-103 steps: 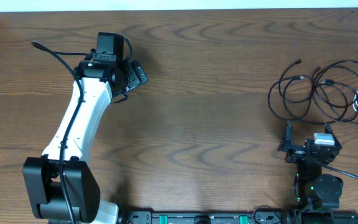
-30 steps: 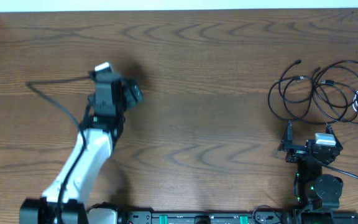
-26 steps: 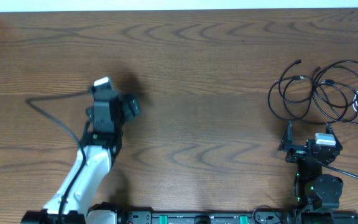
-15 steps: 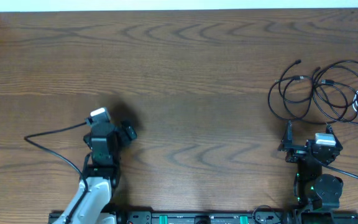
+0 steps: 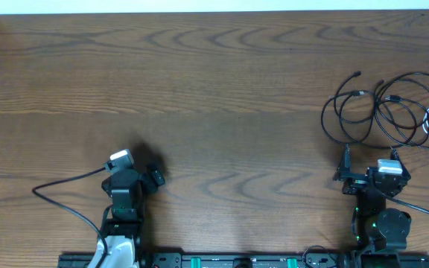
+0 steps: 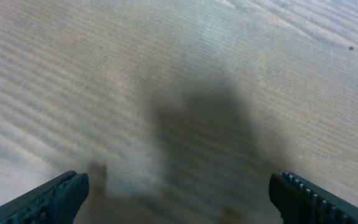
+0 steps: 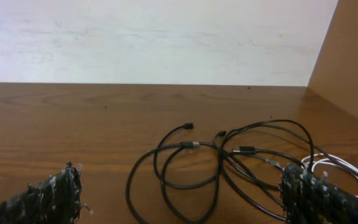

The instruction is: Untangle cables

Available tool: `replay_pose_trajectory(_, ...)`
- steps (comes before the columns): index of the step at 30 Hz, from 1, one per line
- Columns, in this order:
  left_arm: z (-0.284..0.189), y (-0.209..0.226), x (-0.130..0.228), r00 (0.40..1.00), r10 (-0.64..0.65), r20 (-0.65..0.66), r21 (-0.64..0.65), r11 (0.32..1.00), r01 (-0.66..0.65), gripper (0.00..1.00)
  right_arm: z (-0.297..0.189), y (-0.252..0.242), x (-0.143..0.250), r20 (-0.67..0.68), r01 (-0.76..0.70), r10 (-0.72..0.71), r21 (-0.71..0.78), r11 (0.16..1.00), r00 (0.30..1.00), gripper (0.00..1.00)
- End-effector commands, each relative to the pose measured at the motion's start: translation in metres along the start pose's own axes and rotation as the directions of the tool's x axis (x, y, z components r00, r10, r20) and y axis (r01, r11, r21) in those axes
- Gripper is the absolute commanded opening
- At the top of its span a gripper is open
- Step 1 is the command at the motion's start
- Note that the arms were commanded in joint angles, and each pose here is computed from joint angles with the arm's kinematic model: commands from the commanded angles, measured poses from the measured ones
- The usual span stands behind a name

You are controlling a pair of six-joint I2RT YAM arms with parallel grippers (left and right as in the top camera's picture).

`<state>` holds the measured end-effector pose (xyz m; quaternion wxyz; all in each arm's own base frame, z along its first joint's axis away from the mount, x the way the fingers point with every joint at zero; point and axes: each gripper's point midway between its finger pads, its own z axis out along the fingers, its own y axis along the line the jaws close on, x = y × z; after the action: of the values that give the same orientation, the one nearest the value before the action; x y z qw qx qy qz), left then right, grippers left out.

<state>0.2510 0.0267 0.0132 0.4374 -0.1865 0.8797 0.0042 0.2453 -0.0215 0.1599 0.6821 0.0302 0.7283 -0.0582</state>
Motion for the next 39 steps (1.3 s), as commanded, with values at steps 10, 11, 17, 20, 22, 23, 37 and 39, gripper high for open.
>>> replay_pose_trajectory(10,-0.014,0.006,0.002,1.0,0.013,0.008,-0.007,1.0,-0.013,0.98,0.0,-0.005,0.0,0.002,-0.014,0.014,0.021,1.0,1.0,0.99)
replay_pose_trajectory(11,-0.017,0.006,0.001,1.0,0.012,0.01,-0.006,1.0,-0.012,0.98,0.0,-0.005,0.0,0.002,-0.014,0.014,0.021,1.0,1.0,0.99)
replay_pose_trajectory(17,-0.035,-0.001,-0.017,0.993,0.052,0.108,0.048,0.997,-0.057,0.98,0.0,-0.005,0.0,0.001,-0.014,0.014,0.021,1.0,1.0,0.99)
replay_pose_trajectory(20,-0.045,-0.012,-0.035,0.978,0.057,0.198,0.099,0.992,-0.078,0.98,0.0,-0.005,0.0,0.001,-0.014,0.014,0.021,1.0,1.0,0.99)
replay_pose_trajectory(22,-0.05,-0.017,-0.043,0.97,0.051,0.239,0.128,0.988,-0.083,0.98,0.0,-0.005,0.0,0.002,-0.014,0.014,0.021,1.0,1.0,0.99)
replay_pose_trajectory(23,-0.053,-0.02,-0.047,0.963,0.065,0.26,0.142,0.984,-0.105,0.98,0.0,-0.005,0.0,0.001,-0.014,0.014,0.021,1.0,1.0,0.99)
replay_pose_trajectory(37,-0.085,-0.038,-0.083,0.834,0.242,0.495,0.126,0.93,-0.344,0.98,0.0,-0.005,0.0,0.002,-0.014,0.014,0.021,1.0,1.0,0.99)
replay_pose_trajectory(39,-0.085,-0.038,-0.083,0.835,0.242,0.495,0.127,0.93,-0.344,0.98,0.0,-0.005,0.0,0.002,-0.014,0.014,0.021,1.0,1.0,0.99)
